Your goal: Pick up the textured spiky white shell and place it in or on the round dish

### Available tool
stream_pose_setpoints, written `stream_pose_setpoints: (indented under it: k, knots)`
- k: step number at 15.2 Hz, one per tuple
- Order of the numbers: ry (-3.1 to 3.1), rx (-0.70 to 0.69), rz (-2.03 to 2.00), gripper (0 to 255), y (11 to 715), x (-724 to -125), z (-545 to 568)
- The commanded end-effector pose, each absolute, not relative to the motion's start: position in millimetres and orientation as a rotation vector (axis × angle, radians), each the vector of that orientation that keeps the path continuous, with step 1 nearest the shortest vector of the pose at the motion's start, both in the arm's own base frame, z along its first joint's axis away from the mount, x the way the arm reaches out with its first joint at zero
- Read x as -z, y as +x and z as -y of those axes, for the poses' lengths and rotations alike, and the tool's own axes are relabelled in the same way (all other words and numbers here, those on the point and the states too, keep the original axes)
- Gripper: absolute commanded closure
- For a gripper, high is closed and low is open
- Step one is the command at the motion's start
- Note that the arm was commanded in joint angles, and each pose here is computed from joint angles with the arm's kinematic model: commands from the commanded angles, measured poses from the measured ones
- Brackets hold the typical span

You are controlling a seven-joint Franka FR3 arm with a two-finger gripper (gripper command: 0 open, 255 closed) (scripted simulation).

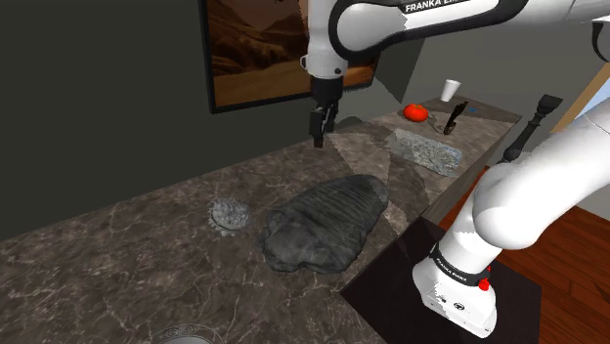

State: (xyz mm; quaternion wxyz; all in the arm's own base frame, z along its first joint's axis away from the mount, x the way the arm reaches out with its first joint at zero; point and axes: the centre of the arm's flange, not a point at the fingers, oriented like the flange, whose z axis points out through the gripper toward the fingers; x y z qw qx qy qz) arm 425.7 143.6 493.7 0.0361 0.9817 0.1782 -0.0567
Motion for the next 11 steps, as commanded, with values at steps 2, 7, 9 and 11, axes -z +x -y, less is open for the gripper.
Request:
stream_pose_setpoints:
  k: [2, 7, 9, 11]
  knots:
    - [3.005, 0.208, -0.602, 0, 448.7, -473.6, -175.3]
    - [2.984, 0.263, -0.692, 0, 482.2, -440.0, -226.4]
    - [2.974, 0.285, -0.727, 0, 494.4, -426.2, -247.4]
    - [2.964, 0.307, -0.763, 0, 505.9, -412.2, -268.6]
